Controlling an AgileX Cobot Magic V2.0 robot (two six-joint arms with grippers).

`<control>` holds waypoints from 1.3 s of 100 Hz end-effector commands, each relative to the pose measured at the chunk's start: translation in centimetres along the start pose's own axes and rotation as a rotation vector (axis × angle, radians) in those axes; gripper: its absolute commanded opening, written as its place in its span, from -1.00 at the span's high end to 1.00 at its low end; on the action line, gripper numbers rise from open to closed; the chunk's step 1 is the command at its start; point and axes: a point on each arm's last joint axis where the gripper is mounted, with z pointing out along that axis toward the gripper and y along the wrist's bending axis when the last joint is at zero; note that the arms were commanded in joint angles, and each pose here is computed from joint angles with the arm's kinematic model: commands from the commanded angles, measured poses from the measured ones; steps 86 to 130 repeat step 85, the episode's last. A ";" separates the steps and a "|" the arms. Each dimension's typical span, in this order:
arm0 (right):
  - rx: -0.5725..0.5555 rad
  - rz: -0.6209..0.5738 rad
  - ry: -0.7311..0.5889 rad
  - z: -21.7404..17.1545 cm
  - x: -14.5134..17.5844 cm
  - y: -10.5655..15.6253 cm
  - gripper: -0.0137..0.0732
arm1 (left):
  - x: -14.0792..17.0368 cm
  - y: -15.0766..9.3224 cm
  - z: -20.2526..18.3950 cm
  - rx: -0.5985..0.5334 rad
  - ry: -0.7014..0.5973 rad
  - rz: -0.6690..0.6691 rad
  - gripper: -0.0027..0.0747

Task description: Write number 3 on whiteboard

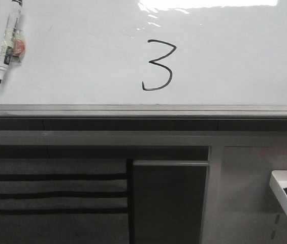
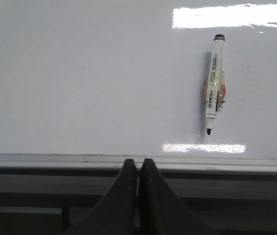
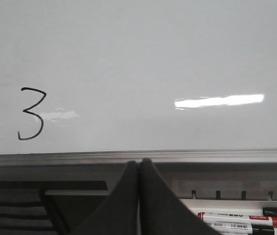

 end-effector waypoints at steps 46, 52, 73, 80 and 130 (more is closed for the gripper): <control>-0.022 -0.001 -0.251 0.2 4.6 -0.6 0.86 | -0.8 0.0 -0.3 -0.004 -0.108 -0.011 0.98; -0.022 -0.001 -0.249 0.2 4.6 -0.6 0.86 | -0.8 0.0 -0.3 -0.004 -0.106 -0.011 0.98; -0.021 -0.001 -0.248 0.2 4.6 -0.6 0.86 | -0.8 0.0 -0.3 -0.004 -0.106 -0.011 0.98; -0.021 -0.001 -0.248 0.2 4.6 -0.6 0.86 | -0.8 0.0 -0.3 -0.004 -0.106 -0.011 0.98; -0.021 -0.001 -0.248 0.2 4.6 -0.6 0.86 | -0.8 0.0 -0.3 -0.004 -0.106 -0.011 0.98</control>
